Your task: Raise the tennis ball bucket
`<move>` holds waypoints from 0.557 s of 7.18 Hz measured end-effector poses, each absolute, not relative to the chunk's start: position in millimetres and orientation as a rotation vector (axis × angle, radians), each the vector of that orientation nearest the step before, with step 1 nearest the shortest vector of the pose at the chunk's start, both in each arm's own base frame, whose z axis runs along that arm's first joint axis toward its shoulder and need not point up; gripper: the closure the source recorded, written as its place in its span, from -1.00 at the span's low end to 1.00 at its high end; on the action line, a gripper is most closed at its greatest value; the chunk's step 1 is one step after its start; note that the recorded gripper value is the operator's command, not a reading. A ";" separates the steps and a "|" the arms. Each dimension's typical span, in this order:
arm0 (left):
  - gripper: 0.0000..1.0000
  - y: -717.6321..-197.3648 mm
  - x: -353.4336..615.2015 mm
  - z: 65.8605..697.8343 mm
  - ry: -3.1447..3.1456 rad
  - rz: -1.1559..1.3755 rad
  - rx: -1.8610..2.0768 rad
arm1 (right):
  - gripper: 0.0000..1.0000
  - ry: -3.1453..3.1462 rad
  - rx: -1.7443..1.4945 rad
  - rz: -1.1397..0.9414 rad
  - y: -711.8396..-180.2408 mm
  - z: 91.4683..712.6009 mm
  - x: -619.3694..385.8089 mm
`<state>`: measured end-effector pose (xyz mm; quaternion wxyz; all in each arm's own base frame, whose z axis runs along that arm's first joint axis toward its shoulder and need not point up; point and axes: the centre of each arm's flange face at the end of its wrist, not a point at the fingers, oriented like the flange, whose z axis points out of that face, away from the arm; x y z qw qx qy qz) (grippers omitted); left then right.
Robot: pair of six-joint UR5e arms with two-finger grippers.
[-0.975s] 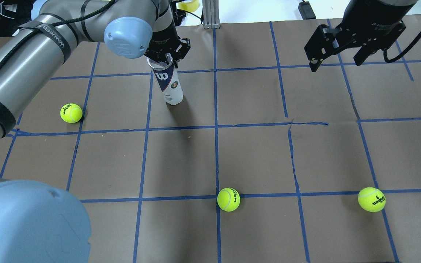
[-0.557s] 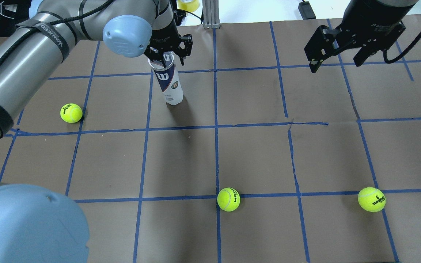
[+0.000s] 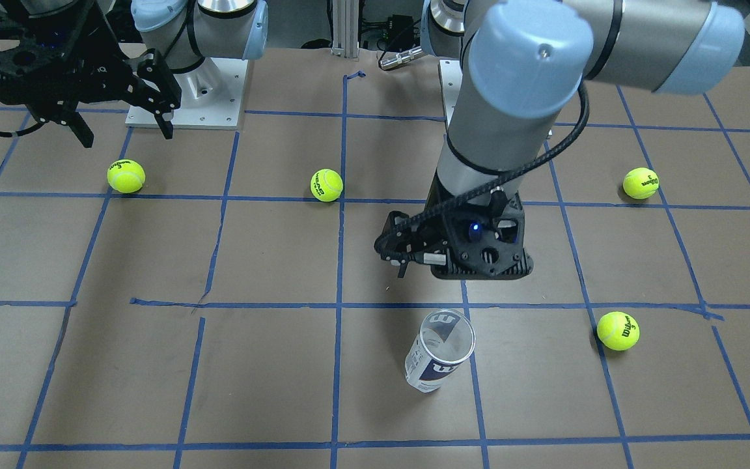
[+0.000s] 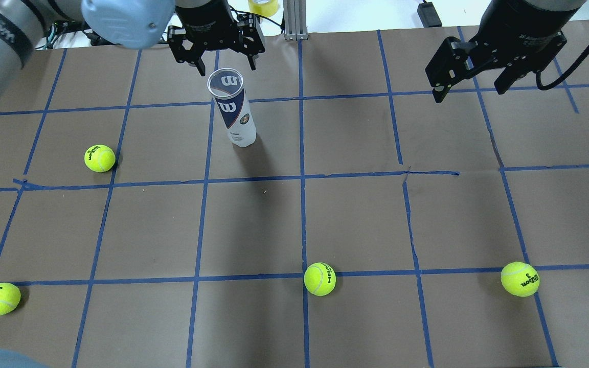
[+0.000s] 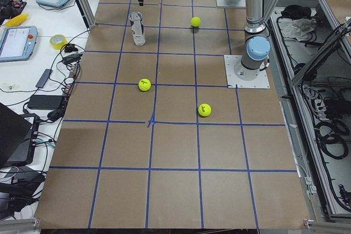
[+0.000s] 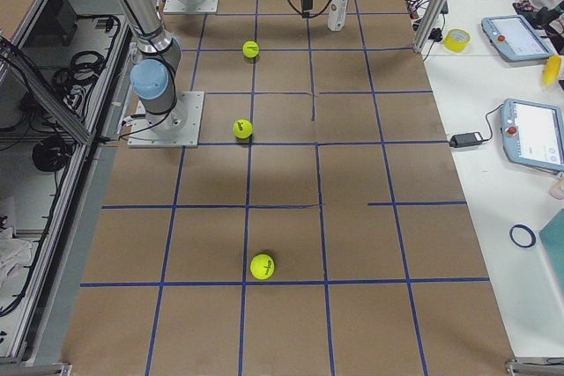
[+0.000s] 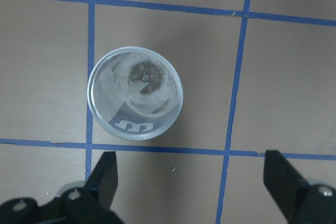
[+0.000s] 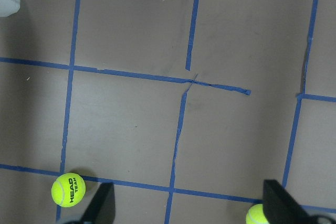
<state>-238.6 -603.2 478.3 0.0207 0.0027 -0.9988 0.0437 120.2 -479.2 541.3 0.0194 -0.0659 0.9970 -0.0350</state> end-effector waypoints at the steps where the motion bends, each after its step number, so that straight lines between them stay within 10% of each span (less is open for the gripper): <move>1: -1.00 -589.6 -218.1 498.5 -3.107 0.117 -0.046 | -1.00 3.094 -0.205 -0.109 -478.8 541.6 120.4; 4: -1.00 -545.4 -143.4 520.5 -3.119 0.053 -0.101 | -1.00 3.094 -0.209 -0.106 -478.7 541.3 120.4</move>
